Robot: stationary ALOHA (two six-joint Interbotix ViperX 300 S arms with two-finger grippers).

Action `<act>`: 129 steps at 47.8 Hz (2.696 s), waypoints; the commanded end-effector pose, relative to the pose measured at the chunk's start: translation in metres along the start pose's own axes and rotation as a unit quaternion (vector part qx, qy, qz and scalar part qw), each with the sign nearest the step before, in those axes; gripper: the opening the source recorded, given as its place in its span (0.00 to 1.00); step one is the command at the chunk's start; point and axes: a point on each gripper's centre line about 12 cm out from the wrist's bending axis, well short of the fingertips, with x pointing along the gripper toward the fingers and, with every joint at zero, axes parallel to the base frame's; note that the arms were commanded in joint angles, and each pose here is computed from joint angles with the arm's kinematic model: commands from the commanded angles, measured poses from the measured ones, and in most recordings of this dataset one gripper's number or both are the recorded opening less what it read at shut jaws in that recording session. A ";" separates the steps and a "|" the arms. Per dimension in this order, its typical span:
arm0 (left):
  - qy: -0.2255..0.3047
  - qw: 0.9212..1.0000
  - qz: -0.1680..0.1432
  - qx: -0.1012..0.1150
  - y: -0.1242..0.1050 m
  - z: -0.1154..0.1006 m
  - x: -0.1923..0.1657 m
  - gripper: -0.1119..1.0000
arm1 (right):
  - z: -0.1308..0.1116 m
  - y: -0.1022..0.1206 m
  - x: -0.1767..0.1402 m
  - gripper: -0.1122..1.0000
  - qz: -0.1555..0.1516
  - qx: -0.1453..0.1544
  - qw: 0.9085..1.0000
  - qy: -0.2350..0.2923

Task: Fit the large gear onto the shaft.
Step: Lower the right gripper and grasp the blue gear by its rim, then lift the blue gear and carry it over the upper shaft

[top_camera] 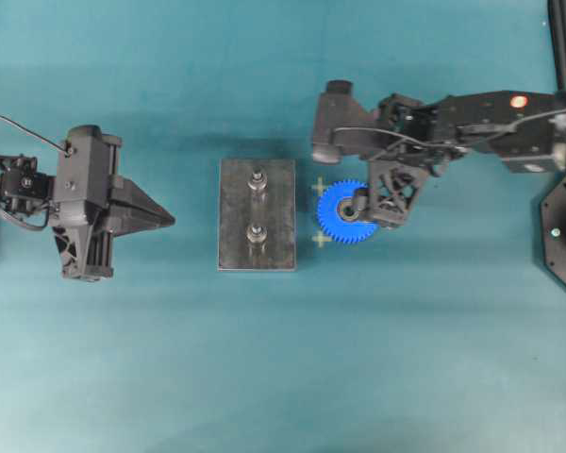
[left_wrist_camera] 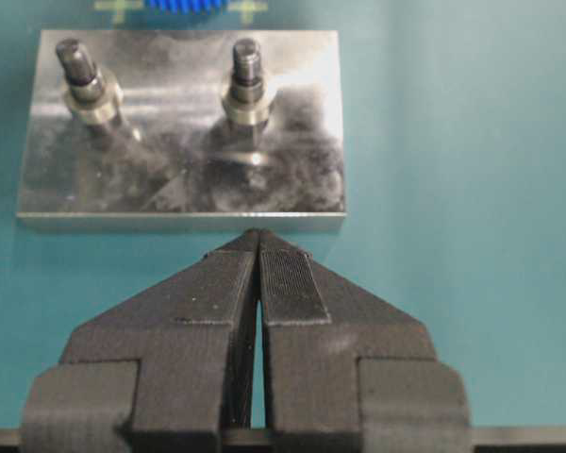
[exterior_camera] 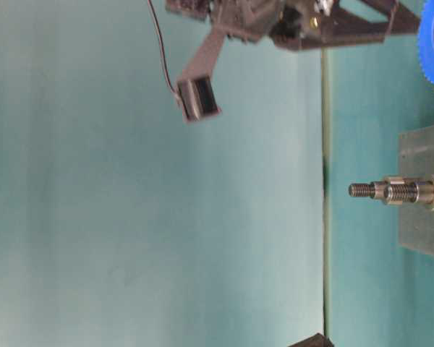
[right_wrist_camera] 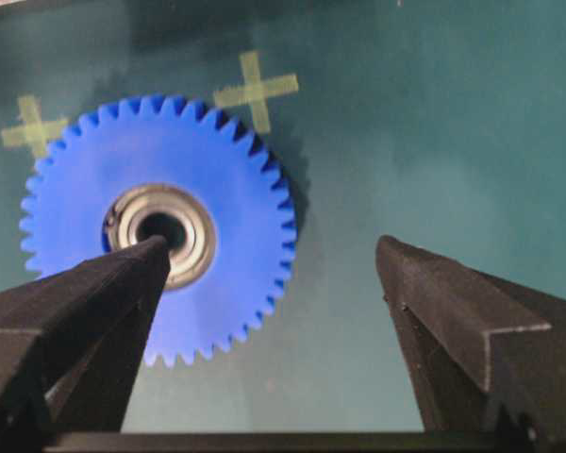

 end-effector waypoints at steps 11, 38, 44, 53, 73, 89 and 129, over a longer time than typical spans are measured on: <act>-0.015 1.000 0.000 0.002 0.000 0.007 -0.001 0.10 | 0.013 0.005 0.005 0.94 0.003 -0.011 1.000 0.006; -0.006 1.000 0.000 -0.008 0.000 0.006 0.006 0.10 | 0.005 0.008 0.026 0.93 0.005 -0.012 0.999 0.043; -0.005 1.000 0.000 -0.015 0.000 0.007 0.009 0.10 | 0.005 0.007 0.030 0.91 0.004 -0.012 0.997 0.070; -0.021 1.000 -0.001 -0.017 0.000 0.011 0.010 0.10 | 0.011 0.007 0.027 0.61 0.005 -0.013 0.996 0.089; -0.011 1.000 -0.005 -0.013 -0.003 0.008 0.017 0.10 | 0.047 0.001 -0.022 0.54 0.004 -0.005 0.999 0.054; 0.005 1.000 -0.005 -0.012 -0.003 0.002 0.018 0.10 | 0.107 -0.006 -0.058 0.54 0.016 0.010 0.999 0.031; 0.034 0.999 -0.008 -0.010 -0.006 -0.002 0.019 0.10 | 0.156 -0.005 -0.026 0.54 0.027 -0.007 0.999 0.047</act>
